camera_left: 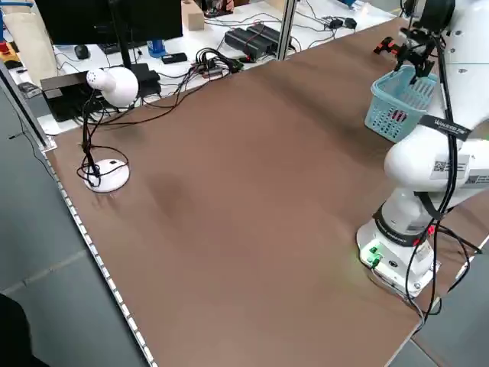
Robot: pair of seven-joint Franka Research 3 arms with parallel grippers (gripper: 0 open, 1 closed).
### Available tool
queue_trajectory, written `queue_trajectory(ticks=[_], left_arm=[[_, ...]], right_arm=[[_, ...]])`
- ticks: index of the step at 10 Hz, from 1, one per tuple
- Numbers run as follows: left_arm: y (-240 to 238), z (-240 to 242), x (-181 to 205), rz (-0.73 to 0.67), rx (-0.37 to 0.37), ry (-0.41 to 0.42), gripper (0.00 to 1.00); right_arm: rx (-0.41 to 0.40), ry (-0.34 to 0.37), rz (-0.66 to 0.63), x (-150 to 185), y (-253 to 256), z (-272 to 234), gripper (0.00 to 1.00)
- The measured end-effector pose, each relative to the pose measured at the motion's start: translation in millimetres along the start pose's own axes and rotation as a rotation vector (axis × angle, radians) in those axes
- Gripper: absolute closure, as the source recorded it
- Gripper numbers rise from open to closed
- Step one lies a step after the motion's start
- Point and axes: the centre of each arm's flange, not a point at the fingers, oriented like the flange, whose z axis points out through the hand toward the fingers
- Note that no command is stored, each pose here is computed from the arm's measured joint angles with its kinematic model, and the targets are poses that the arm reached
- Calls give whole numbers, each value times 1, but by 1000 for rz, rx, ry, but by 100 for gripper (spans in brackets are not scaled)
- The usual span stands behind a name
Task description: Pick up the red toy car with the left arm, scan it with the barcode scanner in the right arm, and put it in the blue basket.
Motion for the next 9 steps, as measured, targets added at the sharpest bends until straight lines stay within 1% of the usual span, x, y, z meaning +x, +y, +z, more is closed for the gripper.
queue_trajectory(ticks=[2, 3, 5, 6, 8, 9], left_arm=[[10, -31, 12, -12, -31, -10, 0], [19, -49, 29, -27, -53, -11, 0], [48, -81, 86, -62, -91, 2, 0], [62, -91, 119, -53, -93, 21, 0], [84, -104, 180, 9, -83, 44, 0], [93, -110, 208, 46, -86, 51, 0]], right_arm=[[0, 1, -8, -1, 0, -1, 0], [0, 0, -22, -3, 0, -3, 0], [-1, 4, -31, -6, 1, -8, 0], [-1, 5, -32, -6, 2, -8, 0], [-9, 4, -43, -6, 3, -8, 0], [-26, 4, -64, -6, 4, -8, 0]])
